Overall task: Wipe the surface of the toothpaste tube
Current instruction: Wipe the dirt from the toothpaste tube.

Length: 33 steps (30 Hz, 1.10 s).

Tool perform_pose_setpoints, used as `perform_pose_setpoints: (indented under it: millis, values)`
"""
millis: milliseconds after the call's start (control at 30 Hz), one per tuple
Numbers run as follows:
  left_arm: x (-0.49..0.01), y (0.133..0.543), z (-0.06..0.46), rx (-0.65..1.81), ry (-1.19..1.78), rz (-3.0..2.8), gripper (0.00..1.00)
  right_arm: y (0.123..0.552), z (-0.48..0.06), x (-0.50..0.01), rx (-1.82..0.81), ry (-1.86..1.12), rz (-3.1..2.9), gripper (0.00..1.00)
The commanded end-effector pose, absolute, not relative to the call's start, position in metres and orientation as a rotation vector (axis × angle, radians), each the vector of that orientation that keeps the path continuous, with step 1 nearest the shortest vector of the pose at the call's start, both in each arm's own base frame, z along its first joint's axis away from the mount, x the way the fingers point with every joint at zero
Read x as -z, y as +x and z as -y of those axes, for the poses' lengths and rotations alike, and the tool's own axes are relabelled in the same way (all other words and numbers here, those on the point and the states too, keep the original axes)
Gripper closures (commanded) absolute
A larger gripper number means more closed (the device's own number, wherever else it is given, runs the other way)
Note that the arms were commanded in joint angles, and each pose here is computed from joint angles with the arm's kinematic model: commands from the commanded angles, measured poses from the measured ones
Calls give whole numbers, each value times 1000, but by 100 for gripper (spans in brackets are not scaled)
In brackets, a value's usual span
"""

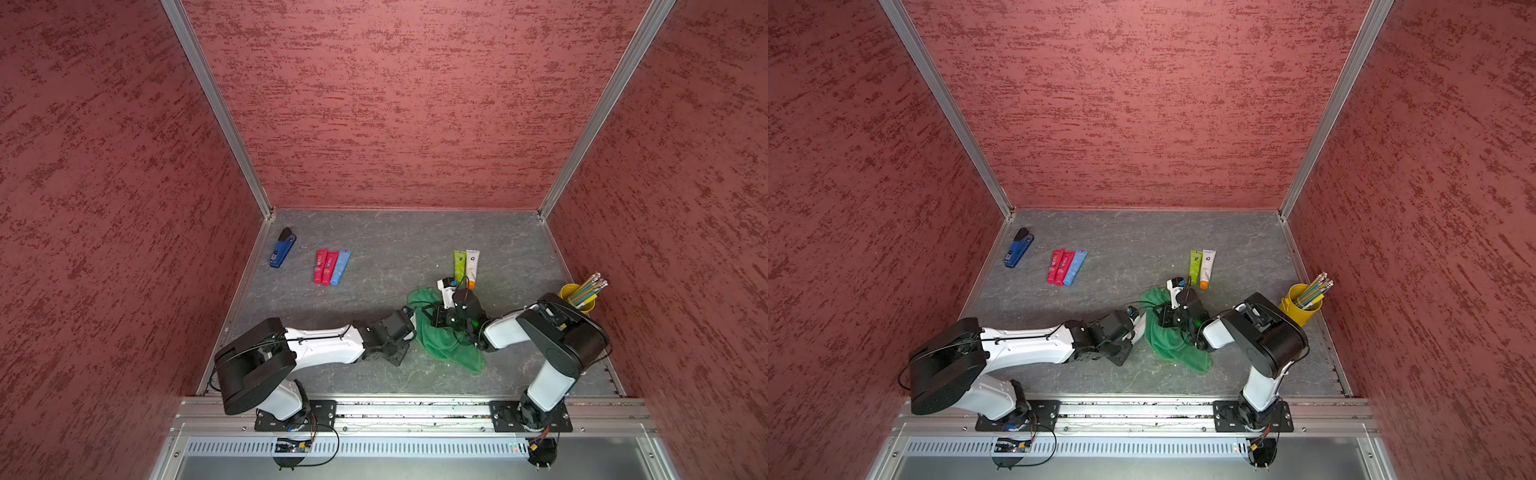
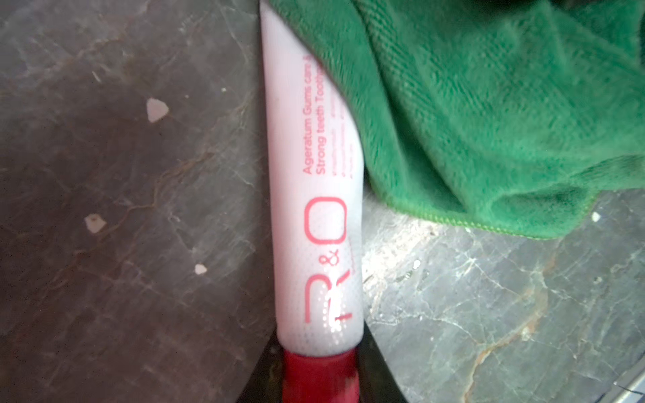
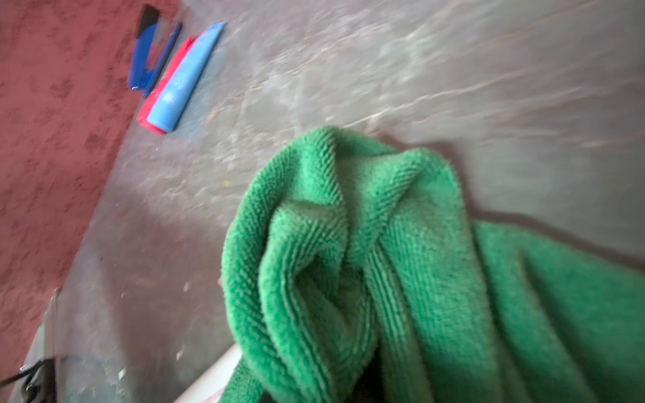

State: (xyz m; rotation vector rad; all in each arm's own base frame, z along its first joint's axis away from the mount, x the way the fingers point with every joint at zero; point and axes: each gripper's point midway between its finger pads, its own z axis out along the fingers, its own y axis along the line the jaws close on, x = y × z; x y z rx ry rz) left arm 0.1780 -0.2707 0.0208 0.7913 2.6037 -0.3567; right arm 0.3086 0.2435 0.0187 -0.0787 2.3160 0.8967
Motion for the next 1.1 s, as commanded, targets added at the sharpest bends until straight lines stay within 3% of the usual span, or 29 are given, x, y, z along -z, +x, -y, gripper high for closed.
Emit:
perform_pose_setpoints:
  millis: [0,133,367,500,633,900,1067]
  values:
    - [-19,179,272,356,812,-2587,100,274,-207,41,-704,-54,-2579,100]
    - [-18,179,272,353,815,-2591,100,247,-234,36,-810,-169,-2583,100]
    - [-16,181,273,346,811,-2601,100,165,-282,28,-1134,-400,-2635,100]
    - [-17,183,271,336,798,-2599,100,151,-289,32,-1178,-439,-2671,100]
    - [-19,183,269,339,788,-2594,100,159,-287,35,-1127,-429,-2675,100]
    - [-20,183,268,352,779,-2588,100,228,-214,48,-782,-80,-2663,100]
    - [-20,182,268,356,783,-2589,100,254,-212,45,-710,-81,-2646,100]
